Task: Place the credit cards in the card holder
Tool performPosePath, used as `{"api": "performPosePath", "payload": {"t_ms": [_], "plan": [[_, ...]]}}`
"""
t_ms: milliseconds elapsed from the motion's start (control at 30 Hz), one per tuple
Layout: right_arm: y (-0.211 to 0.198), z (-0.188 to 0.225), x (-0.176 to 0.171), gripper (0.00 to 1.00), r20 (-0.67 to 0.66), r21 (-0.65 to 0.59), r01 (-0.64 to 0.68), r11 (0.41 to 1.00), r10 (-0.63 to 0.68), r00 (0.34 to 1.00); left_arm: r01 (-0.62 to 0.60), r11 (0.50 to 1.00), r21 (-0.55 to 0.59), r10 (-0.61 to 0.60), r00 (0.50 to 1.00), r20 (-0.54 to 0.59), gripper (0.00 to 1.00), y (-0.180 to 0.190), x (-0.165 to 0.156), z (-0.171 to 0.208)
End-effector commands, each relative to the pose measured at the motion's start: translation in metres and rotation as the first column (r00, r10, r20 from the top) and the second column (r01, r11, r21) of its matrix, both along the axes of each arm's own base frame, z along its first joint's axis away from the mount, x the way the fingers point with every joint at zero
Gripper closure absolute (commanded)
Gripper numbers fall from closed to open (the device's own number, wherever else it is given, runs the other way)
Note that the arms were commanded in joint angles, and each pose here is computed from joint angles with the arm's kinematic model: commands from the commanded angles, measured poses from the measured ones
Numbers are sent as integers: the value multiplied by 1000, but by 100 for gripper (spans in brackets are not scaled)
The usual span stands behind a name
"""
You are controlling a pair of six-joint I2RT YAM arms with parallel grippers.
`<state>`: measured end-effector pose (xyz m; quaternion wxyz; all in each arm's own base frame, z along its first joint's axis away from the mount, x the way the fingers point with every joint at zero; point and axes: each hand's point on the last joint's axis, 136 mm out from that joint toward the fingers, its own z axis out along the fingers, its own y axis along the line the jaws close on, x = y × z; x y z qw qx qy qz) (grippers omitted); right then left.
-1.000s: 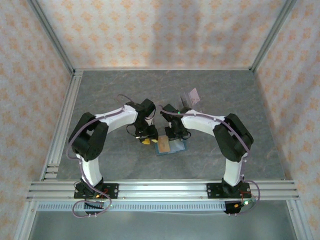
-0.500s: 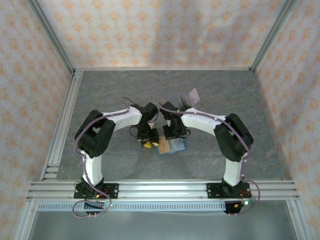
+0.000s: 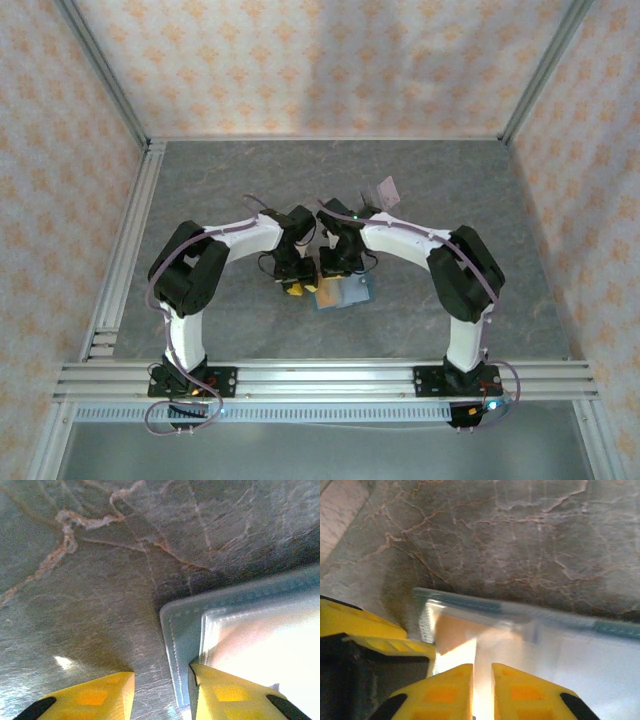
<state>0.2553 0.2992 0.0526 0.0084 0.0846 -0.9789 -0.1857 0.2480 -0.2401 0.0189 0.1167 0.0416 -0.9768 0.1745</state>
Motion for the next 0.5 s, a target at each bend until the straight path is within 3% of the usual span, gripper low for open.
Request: {"api": "performPosePath", "payload": {"t_ms": [0,233,467], "plan": [[14,-4,0,76,-62,65,63,996,-59,996,-7,1000,12,8,1000,-14,65,1,-8,-6],[26,-2,4,67,-81,136,121,983,-111,991,-39,999,-27,39,999,18,64,5,-2,12],[47,20,14,65,-80,242,152,958,-137,987,-68,997,-40,69,997,32,64,18,-3,25]]}}
